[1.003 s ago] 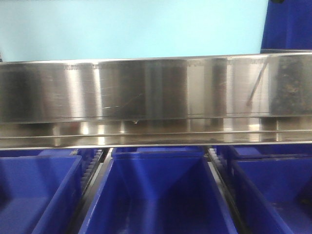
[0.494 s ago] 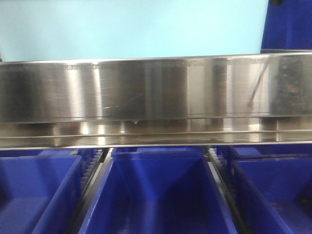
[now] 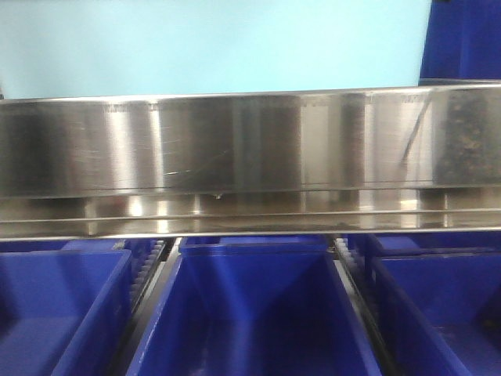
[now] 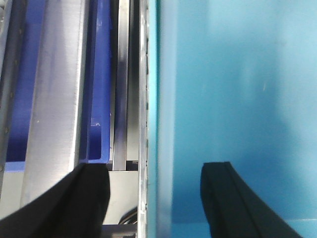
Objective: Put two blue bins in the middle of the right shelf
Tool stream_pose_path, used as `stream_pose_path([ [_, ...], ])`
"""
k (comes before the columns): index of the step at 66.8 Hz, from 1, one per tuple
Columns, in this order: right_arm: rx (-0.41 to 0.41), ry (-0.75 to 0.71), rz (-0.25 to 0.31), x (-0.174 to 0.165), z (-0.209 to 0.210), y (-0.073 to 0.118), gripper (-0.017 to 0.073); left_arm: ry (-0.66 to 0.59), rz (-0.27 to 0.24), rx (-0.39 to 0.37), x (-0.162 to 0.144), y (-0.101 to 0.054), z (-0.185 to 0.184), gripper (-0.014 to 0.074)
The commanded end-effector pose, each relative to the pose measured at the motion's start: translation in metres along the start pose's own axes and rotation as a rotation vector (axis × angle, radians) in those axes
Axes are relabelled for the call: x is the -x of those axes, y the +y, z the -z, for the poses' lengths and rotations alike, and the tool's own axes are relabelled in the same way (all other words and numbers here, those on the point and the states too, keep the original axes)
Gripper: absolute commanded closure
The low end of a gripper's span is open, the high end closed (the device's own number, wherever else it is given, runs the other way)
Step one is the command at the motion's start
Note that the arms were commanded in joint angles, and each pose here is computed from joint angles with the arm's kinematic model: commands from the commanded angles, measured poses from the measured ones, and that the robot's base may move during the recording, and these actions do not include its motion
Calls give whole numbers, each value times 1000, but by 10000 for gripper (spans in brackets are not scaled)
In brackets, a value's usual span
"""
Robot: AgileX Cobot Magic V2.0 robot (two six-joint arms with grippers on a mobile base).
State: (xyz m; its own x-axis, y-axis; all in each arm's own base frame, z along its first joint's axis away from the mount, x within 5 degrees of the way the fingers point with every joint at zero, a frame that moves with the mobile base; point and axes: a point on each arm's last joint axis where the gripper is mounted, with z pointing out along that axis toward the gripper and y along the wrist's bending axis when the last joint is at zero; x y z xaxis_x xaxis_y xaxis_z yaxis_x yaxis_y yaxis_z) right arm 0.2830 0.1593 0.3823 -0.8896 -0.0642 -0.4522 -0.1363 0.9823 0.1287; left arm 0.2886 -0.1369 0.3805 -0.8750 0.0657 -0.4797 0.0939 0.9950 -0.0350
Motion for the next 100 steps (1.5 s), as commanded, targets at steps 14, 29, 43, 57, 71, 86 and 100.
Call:
stream_pose_path([
  [14,-11,-20,12,0,4,-2,262,-11,8,-7,0,2,4,277],
  [29,-11,-20,12,0,4,-2,262,-11,9,-7,0,2,4,277],
  [43,12,-9,2,-1,3,0,307,13,30,-61,-2,-3,4,277],
  [57,10,-3,3,-1,1,0,566,13,30,-61,-2,-3,4,399],
  [71,27,5,-4,-2,1,2,726,13,30,-61,-2,-3,4,685],
  [86,33,7,-4,-2,1,2,726,13,30,-61,-2,-3,4,704],
  [100,33,7,-4,-2,1,2,726,13,30,-61,-2,-3,4,704],
])
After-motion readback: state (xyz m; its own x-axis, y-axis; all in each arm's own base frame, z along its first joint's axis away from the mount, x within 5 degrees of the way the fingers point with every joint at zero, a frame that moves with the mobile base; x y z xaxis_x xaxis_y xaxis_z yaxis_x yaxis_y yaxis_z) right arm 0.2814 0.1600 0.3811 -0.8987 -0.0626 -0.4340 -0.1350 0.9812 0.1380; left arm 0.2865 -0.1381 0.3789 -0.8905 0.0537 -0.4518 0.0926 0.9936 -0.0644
